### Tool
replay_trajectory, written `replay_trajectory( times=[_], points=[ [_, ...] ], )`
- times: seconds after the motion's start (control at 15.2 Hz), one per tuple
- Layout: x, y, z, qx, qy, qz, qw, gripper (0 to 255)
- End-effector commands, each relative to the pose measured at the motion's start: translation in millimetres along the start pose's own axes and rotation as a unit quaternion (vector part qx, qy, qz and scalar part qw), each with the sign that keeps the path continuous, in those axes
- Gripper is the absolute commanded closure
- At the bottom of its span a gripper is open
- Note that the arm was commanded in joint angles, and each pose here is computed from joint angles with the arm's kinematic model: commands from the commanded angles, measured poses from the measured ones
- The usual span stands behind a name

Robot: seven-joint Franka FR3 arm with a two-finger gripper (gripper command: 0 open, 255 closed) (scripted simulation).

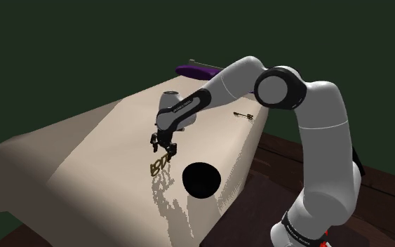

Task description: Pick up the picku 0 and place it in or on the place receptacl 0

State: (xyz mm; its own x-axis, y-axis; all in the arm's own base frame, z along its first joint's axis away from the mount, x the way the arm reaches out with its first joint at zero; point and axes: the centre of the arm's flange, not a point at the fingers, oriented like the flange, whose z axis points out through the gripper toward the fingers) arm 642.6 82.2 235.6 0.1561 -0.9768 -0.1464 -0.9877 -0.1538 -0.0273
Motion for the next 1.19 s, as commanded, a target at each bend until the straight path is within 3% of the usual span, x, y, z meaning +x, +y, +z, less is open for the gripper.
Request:
replay_trajectory(
  times=[0.0, 0.4, 0.92, 0.99, 1.12],
  points=[
    [5, -3, 12, 0.001, 0.000, 0.012, 0.9999, 0],
    [5, -3, 47, 0.001, 0.000, 0.012, 0.9999, 0],
    [5, -3, 47, 0.001, 0.000, 0.012, 0.9999, 0],
    [5, -3, 47, 0.001, 0.000, 0.012, 0.9999, 255],
    [5, -3, 47, 0.001, 0.000, 0.012, 0.9999, 255]
  ],
)
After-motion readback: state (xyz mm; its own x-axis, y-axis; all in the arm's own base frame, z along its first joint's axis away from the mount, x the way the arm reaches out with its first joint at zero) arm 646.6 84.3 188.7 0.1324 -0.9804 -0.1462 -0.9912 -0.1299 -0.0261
